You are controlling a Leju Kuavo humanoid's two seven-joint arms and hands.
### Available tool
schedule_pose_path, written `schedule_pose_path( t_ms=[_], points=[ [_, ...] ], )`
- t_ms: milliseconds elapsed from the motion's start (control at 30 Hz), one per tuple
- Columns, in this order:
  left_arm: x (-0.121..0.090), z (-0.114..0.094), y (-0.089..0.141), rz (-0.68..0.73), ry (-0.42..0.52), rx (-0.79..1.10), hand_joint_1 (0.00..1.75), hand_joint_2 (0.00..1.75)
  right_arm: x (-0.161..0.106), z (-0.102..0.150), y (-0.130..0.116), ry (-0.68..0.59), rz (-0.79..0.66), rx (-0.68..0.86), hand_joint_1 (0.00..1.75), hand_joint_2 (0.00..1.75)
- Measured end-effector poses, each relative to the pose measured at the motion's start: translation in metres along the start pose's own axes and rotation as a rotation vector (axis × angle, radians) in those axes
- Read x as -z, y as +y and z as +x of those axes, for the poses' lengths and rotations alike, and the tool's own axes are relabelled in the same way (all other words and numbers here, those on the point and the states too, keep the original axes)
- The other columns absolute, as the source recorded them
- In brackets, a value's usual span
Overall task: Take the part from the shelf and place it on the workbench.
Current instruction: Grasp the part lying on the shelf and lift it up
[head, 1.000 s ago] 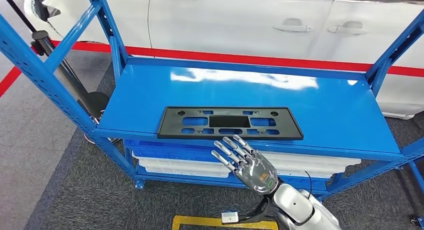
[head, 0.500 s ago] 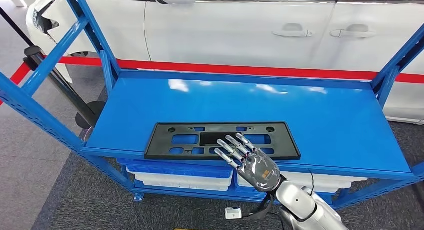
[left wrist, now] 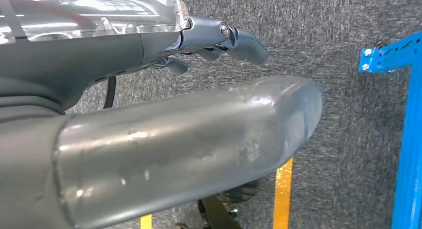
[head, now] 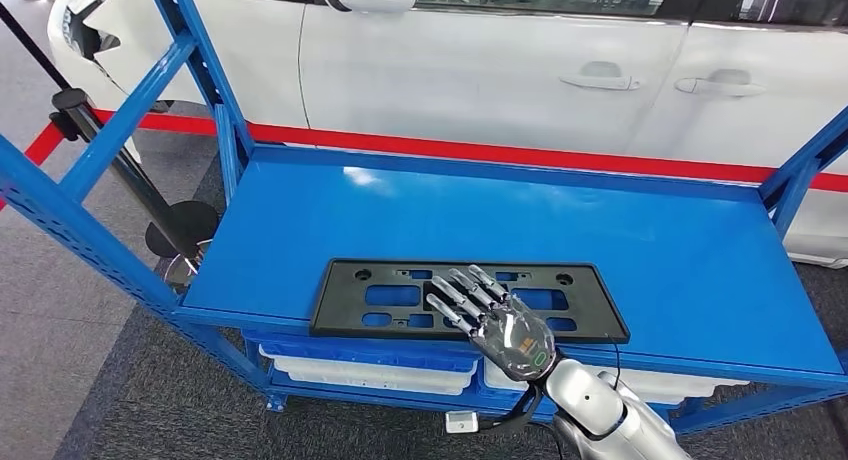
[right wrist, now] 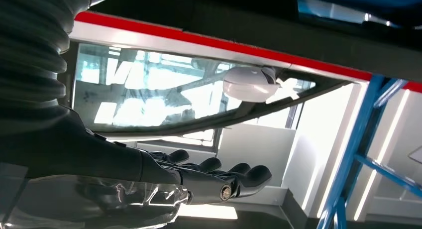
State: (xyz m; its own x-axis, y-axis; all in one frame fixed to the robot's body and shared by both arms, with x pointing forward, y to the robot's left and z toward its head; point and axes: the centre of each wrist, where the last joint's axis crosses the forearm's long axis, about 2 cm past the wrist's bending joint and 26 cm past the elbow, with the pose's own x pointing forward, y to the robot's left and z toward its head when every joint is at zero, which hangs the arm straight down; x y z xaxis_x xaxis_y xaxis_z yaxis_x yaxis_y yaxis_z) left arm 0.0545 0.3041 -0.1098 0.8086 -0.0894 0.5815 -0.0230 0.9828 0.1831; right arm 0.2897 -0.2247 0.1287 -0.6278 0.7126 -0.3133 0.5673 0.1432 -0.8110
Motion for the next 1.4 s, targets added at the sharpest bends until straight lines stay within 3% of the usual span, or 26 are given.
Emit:
schedule_pose_path(
  t_ms=[333, 533, 833, 867, 967, 1000, 1400],
  points=[
    [0.002, 0.004, -0.001, -0.016, -0.005, 0.026, 0.0, 0.0, 0.0, -0.017, 0.022, 0.096, 0.095, -0.033, 0.0, 1.75],
    [0.004, 0.007, -0.001, -0.026, -0.001, 0.041, 0.0, 0.0, -0.003, -0.044, 0.04, 0.145, 0.193, -0.086, 0.0, 1.75],
    [0.004, 0.007, -0.002, -0.029, -0.001, 0.044, 0.0, 0.0, -0.008, -0.066, 0.048, 0.2, 0.254, -0.103, 0.0, 1.75],
    [0.004, 0.008, -0.002, -0.029, -0.002, 0.044, 0.0, 0.0, -0.01, -0.067, 0.049, 0.206, 0.26, -0.101, 0.11, 1.75],
    [0.003, 0.007, -0.002, -0.031, -0.001, 0.045, 0.0, 0.0, -0.015, -0.067, 0.052, 0.218, 0.283, -0.096, 1.32, 1.75],
    [0.003, 0.007, -0.002, -0.032, 0.0, 0.046, 0.0, 0.0, -0.017, -0.067, 0.054, 0.22, 0.292, -0.095, 1.63, 1.75],
    [0.002, 0.007, -0.007, -0.052, -0.007, 0.048, 0.0, 0.0, -0.009, -0.053, 0.063, 0.244, 0.305, -0.027, 1.71, 1.75]
  ],
)
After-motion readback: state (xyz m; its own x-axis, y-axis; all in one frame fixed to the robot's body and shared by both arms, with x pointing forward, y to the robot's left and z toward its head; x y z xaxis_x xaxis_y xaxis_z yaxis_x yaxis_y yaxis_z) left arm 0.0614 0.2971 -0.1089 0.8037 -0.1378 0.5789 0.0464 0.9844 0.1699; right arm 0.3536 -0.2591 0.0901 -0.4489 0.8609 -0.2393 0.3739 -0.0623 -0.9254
